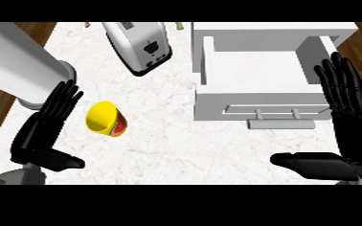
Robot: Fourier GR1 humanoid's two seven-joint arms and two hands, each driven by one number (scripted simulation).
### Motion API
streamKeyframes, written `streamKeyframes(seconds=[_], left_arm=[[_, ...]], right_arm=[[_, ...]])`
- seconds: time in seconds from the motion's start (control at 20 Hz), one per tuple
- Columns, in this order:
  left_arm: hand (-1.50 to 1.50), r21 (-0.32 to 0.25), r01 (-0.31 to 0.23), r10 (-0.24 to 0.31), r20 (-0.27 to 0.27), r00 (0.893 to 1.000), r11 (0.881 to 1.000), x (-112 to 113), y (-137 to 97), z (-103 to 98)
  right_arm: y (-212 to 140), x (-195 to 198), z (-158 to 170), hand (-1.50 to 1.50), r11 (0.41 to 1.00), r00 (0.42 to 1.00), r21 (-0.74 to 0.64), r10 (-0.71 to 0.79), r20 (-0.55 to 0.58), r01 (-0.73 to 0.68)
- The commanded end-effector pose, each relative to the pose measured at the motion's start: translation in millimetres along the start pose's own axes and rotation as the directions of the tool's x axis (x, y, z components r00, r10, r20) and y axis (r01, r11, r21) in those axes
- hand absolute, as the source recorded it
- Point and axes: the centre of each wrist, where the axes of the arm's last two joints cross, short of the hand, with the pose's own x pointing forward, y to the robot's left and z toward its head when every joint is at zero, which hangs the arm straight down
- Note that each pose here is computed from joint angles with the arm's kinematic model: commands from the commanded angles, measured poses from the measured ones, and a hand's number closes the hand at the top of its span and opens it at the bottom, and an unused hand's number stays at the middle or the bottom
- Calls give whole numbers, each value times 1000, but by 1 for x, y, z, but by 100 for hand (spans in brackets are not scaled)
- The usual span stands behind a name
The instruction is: Pick up the cup, place it into the drawer and close the drawer
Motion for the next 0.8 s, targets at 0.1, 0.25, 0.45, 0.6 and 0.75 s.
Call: streamKeyframes(seconds=[0.1, 0.25, 0.45, 0.6, 0.75], left_arm=[[-150, 36, 48, -46, -61, 997, 998, -47, 25, 21], [-150, 46, 51, -48, -74, 996, 998, -63, 23, 17], [-150, 57, 34, -30, -70, 997, 998, -81, 34, 1], [-150, 69, 26, -22, -65, 998, 997, -88, 41, 0], [-150, 116, 29, -25, -38, 999, 993, -95, 48, 10]], right_arm=[[12, 8, -3, -150, 1000, 1000, 16, -12, 12, 12], [0, -14, 5, -150, 1000, 1000, -4, -11, 22, 11], [11, -1, 0, -150, 1000, 1000, 25, -1, 22, 1], [10, -20, -13, -150, 1000, 1000, 23, -14, -12, 14], [-4, 0, -19, -150, 1000, 1000, 23, -8, 7, 8]])
